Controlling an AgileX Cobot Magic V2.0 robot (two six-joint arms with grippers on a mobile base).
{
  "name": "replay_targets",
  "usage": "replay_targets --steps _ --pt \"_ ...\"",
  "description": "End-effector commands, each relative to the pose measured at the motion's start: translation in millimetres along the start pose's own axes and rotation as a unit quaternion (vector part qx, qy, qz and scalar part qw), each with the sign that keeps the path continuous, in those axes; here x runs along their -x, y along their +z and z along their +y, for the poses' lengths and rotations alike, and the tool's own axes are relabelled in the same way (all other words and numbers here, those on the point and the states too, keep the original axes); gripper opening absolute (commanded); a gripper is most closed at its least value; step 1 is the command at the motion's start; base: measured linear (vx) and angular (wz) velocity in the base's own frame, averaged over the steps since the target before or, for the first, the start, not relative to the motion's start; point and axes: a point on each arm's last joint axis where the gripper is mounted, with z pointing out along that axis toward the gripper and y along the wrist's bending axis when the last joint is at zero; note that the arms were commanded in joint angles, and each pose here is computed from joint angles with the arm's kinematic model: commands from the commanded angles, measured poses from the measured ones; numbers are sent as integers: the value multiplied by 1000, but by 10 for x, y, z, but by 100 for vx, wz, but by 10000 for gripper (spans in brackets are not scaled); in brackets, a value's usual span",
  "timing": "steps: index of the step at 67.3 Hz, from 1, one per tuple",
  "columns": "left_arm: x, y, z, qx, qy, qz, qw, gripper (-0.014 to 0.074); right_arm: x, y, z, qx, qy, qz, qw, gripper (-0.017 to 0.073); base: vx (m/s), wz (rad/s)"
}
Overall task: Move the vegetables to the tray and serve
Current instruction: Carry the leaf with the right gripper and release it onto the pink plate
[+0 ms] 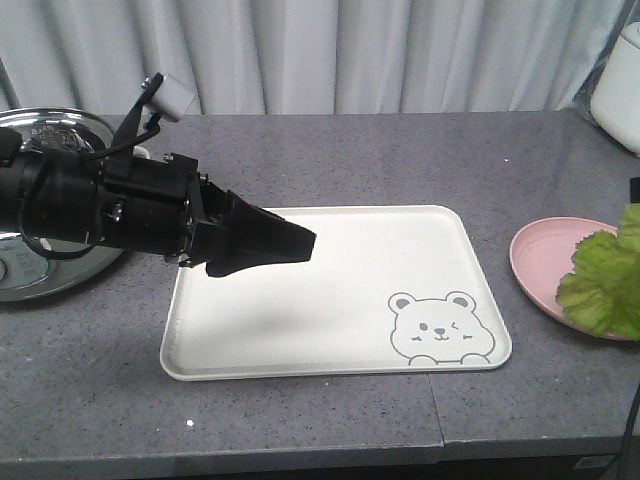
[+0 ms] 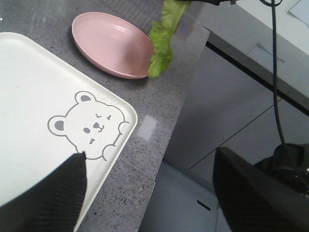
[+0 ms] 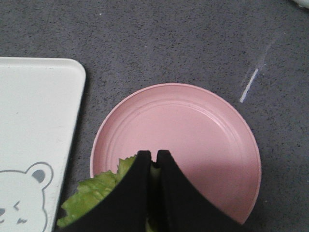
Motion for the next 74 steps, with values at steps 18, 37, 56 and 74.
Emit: replay_targets --steps 18,37,56,74 --pt "153 -98 -173 -18 9 -44 999 535 170 394 -234 -51 10 -59 997 -1 0 0" --pt "153 -98 -173 -18 9 -44 999 535 96 815 -364 -65 22 -43 997 50 0 0" --pt "153 -98 -173 -18 9 -44 999 535 69 941 -405 -72 26 -42 996 351 0 0" --pt "153 -98 -173 -18 9 -44 999 535 167 702 -363 -79 6 -73 994 437 0 0"
